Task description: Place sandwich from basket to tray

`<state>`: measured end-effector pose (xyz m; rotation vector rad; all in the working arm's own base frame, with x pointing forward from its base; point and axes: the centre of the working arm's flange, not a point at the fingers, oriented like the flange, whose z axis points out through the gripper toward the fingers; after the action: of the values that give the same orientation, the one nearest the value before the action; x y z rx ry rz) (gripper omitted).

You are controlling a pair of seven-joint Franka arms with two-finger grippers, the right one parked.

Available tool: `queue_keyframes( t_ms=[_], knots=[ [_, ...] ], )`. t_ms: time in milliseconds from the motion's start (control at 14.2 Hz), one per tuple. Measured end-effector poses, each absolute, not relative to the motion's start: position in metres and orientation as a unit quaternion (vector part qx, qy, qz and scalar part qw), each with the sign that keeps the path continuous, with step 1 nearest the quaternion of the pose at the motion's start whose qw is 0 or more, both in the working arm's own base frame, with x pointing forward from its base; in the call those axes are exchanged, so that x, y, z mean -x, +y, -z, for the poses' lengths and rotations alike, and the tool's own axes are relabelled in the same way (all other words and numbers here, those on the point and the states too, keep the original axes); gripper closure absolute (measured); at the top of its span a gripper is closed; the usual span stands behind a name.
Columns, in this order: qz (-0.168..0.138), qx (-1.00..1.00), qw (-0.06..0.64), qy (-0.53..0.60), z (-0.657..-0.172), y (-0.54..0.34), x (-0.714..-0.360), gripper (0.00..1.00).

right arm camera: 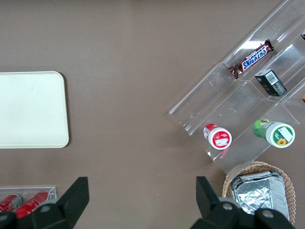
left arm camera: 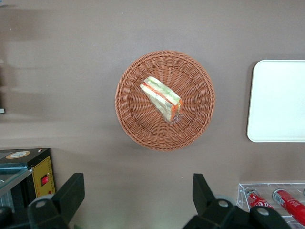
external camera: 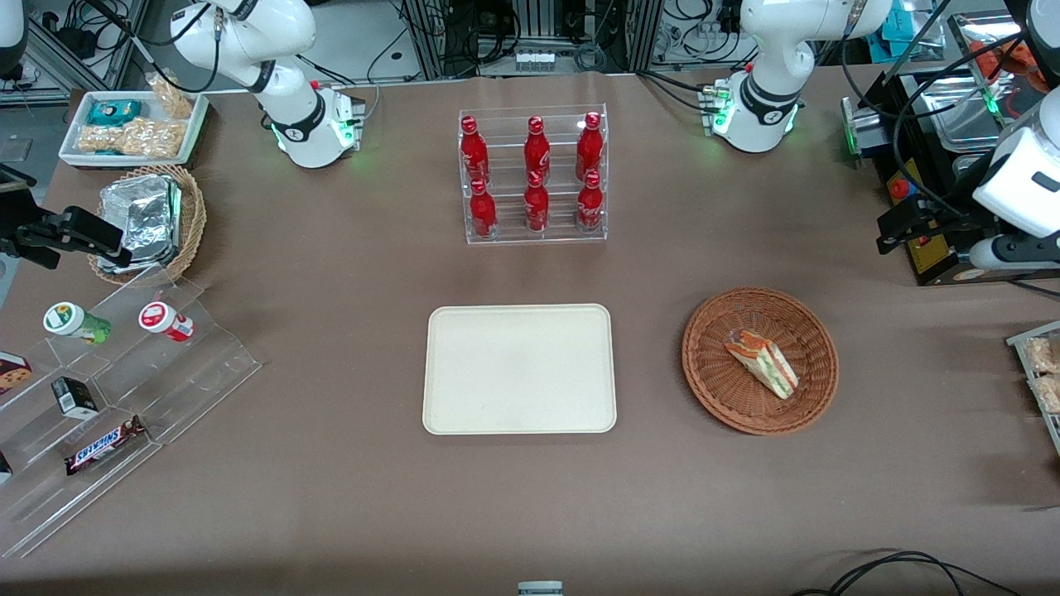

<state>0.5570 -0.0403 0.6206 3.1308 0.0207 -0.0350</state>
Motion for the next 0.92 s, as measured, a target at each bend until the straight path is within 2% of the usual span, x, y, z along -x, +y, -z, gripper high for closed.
queue_keyframes(
  t_ms=[704,915],
  knots=[
    [0.019,-1.0,0.005,0.007,-0.6172,-0.0402,-0.5579,0.0],
    [0.034,-0.999,0.003,0.007,-0.613,-0.0401,-0.5558,0.0]
  ],
)
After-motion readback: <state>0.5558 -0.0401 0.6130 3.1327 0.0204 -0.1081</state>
